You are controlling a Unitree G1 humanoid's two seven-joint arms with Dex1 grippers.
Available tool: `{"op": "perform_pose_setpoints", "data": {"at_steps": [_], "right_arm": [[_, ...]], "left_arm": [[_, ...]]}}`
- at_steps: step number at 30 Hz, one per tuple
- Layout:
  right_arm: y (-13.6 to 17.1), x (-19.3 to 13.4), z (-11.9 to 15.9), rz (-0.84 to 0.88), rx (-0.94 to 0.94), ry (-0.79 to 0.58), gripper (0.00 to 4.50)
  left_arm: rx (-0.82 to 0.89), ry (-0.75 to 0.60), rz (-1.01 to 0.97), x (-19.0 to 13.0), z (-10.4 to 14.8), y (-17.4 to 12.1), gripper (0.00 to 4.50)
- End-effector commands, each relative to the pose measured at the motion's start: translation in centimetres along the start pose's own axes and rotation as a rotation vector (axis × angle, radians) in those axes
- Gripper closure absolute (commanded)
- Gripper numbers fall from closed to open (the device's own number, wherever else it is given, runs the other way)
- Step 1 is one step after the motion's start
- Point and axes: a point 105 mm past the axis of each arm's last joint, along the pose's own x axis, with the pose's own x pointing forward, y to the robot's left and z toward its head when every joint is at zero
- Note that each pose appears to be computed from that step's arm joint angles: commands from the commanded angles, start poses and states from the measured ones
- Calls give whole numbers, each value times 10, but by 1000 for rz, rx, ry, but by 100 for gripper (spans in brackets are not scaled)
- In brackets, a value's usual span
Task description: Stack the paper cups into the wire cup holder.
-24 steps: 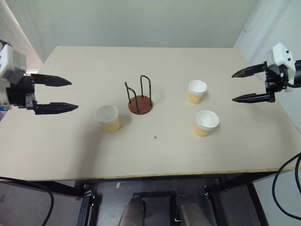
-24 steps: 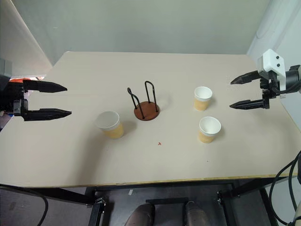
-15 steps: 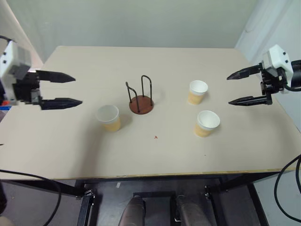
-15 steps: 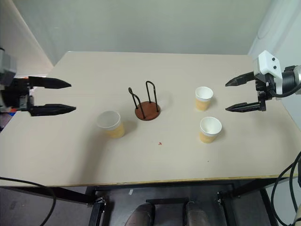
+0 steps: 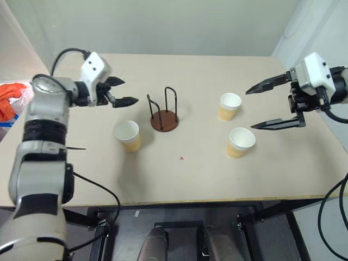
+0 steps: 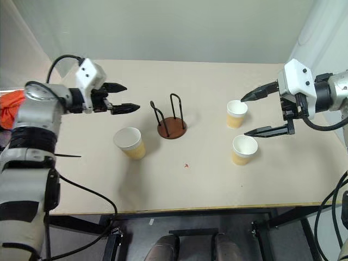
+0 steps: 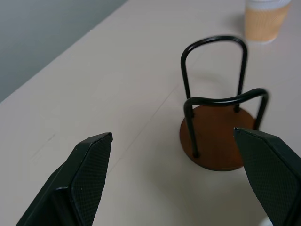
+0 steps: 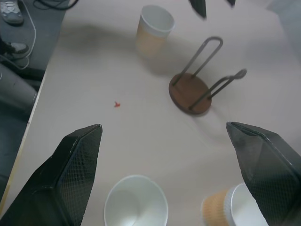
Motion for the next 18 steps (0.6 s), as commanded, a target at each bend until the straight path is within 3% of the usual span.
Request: {"op": "perform_pose_setpoints", "data": {"at_steps": [1, 10, 16, 18], "right_arm": [[1, -12, 10, -60, -22, 2, 0], [-6, -15, 4, -197, 8, 46, 0], [3, -20, 2, -217, 29, 72, 0], [4, -22, 4, -226, 36, 74, 0]], "left_arm": [[42, 31, 74, 15, -4, 5, 1], [24, -21, 61, 50, 11, -10, 1], [60, 11, 64, 68, 8, -21, 1], [74, 25, 77, 72, 6, -23, 37]]}}
